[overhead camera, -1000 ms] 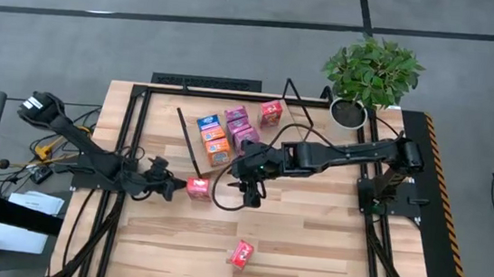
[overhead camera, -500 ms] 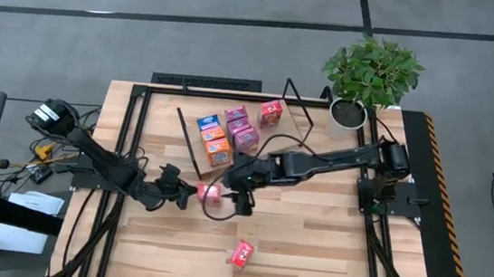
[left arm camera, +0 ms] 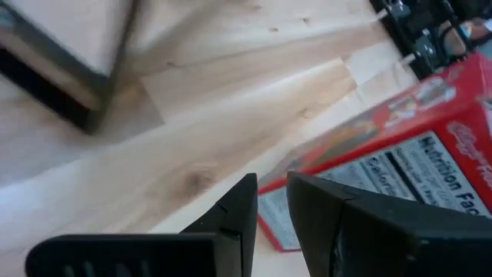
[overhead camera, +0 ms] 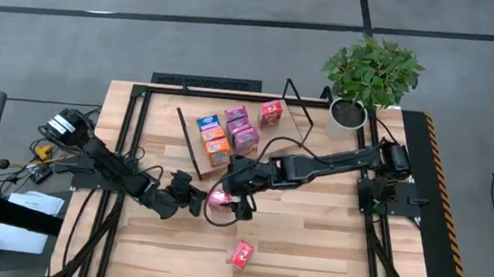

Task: Stack cereal on shelf
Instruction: Put the top red cereal box on the shelf aligned with the other red cereal box

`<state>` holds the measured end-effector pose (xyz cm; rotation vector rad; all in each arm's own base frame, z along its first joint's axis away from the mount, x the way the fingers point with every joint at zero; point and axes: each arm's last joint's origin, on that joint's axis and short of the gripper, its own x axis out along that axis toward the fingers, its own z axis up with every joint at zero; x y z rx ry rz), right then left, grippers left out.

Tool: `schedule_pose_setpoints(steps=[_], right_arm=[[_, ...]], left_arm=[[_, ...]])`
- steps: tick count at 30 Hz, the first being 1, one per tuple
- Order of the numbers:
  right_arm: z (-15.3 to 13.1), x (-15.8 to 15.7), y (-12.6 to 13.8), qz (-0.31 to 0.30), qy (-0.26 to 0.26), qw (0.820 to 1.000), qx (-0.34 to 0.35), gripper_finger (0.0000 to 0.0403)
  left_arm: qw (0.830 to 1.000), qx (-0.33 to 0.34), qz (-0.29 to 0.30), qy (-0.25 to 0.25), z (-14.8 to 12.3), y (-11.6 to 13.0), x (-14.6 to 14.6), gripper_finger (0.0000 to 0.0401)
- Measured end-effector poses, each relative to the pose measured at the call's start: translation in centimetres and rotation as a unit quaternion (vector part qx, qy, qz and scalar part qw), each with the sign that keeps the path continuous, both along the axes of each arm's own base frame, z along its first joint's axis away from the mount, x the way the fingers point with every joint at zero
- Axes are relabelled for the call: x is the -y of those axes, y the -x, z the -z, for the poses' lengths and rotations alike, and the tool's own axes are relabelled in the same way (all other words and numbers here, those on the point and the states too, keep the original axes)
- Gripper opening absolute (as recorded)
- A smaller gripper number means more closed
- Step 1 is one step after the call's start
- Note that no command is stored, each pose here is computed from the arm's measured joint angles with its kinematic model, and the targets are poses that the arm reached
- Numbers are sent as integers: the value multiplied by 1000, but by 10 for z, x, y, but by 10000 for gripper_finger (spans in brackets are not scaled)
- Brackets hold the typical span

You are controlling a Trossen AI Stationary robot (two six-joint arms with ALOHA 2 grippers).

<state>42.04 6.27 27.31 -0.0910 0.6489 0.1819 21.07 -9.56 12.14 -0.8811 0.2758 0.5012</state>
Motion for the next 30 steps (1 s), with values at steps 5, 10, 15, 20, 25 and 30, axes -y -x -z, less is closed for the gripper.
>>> schedule_pose_setpoints(steps=[5,10,15,20,25,30], right_arm=[[11,-2,-2,7,-10,1000,-24,378],[10,-6,-1,2,-8,1000,-27,375],[11,-5,0,2,-6,1000,-31,367],[30,-5,-7,7,0,999,-53,366],[48,-10,-10,3,1,996,-85,366],[55,-12,-10,0,6,995,-97,362]], left_arm=[[1000,-1,0,-3,-1,-10,3,62],[1000,-2,-5,-5,-1,-15,2,62],[1000,-1,-11,-8,-1,-18,1,62],[1000,4,-15,-4,-2,-19,0,61],[1000,15,-18,-4,-4,-19,1,61],[1000,15,-17,-7,-4,-20,1,61]])
